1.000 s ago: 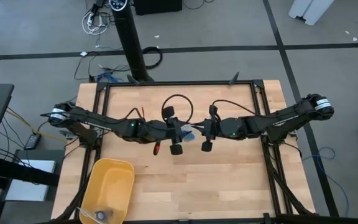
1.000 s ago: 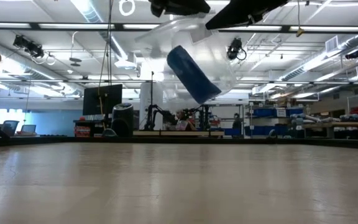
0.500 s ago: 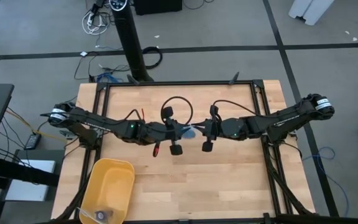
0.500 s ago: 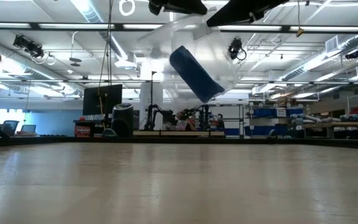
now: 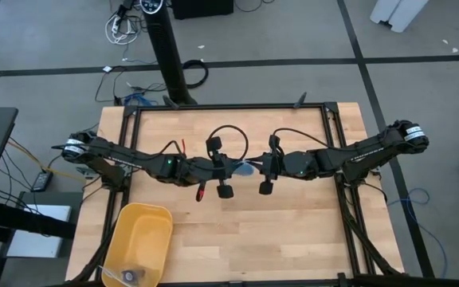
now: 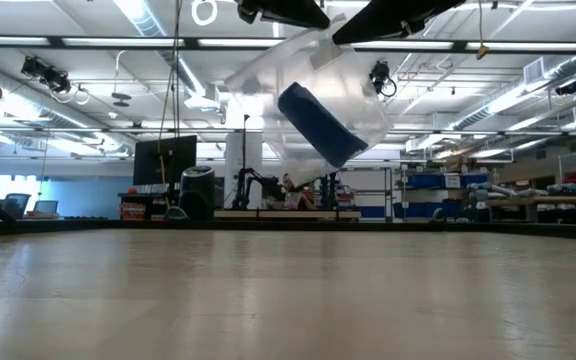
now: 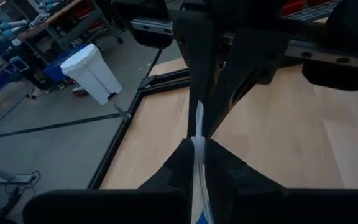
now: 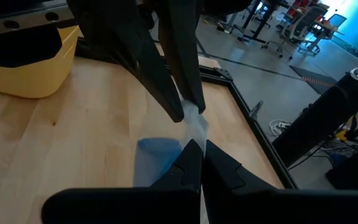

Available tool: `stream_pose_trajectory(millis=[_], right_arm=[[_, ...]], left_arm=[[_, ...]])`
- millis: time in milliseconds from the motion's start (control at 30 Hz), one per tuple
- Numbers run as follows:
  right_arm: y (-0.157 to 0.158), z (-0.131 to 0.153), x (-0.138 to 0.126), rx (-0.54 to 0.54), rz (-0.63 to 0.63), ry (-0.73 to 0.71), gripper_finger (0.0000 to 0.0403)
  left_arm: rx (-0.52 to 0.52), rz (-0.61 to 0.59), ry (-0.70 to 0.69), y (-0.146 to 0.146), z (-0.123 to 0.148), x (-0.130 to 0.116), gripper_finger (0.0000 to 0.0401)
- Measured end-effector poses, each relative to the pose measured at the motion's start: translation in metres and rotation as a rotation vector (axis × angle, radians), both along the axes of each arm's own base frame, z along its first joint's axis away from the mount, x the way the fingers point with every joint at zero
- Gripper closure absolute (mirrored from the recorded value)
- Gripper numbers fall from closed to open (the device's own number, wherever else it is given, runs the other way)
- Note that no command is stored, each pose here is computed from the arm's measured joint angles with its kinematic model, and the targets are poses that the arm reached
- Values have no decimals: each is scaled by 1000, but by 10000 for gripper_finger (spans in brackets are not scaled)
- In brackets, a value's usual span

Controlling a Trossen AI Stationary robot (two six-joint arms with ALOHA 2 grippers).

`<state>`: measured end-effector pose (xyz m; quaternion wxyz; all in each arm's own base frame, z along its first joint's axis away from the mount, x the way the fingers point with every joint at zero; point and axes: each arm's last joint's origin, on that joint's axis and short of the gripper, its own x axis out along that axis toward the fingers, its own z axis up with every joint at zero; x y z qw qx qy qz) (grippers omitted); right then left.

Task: Roll bandage
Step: Close the zip bag

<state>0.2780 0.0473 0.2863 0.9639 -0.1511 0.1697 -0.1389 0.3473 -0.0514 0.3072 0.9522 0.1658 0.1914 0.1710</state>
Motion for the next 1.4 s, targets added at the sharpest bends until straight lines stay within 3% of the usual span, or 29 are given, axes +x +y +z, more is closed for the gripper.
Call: stream_pose_trajectory(millis=[833,1400], right_arm=[[2,1,-3,3,6,4,403],[4,14,-18,-6,-5,-16,403]], left_arm=[[13,81,113,3,-14,-7,369],[32,124,174,-4,-21,-13,369]])
